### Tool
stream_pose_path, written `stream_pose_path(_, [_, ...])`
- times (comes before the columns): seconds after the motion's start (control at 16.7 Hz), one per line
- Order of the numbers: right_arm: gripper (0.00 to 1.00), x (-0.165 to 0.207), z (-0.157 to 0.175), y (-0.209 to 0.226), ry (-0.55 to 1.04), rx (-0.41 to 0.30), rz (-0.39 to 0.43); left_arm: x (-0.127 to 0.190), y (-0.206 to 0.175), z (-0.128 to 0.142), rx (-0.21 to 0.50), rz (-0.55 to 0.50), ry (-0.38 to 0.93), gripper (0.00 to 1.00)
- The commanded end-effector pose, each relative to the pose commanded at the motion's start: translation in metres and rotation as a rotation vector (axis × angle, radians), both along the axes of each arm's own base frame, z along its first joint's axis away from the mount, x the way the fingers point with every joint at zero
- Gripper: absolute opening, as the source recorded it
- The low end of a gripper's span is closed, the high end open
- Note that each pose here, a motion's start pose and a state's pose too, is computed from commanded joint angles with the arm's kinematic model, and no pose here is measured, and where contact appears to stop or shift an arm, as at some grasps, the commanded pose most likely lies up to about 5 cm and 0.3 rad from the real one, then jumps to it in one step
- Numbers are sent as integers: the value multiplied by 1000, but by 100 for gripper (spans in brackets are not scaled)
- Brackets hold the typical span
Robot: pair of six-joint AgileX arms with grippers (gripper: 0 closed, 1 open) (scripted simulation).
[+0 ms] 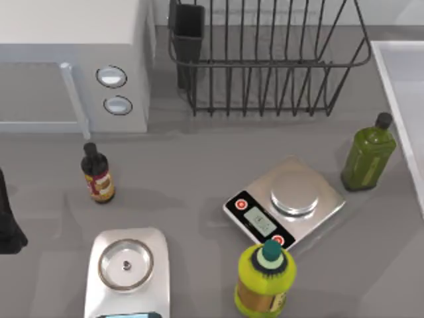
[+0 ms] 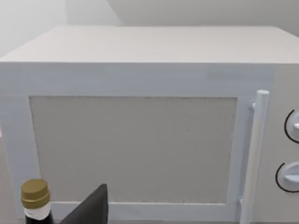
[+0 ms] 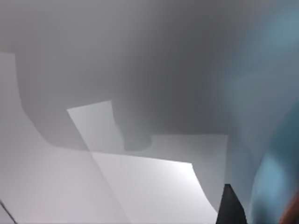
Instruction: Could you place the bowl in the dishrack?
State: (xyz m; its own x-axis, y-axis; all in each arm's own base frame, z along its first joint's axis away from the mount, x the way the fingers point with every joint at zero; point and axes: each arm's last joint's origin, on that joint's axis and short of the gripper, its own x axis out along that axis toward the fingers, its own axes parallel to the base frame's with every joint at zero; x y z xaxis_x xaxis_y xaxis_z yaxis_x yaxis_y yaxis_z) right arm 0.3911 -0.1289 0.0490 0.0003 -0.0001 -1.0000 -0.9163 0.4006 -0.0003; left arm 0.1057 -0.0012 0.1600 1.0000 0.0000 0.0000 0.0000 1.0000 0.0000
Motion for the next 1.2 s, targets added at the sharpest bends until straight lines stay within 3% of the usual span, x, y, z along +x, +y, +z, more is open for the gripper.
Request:
stream_pose_path(0.36, [0,1,2,0,-4,-1,0,0,0,0,0,0,0,100])
stream_pose_path(0.54, [0,8,21,-4,-12,-4,0,0,0,0,0,0,0,100])
stream_pose_path(1.2, [0,2,194,0,3,1,2,0,0,0,0,0,0,100])
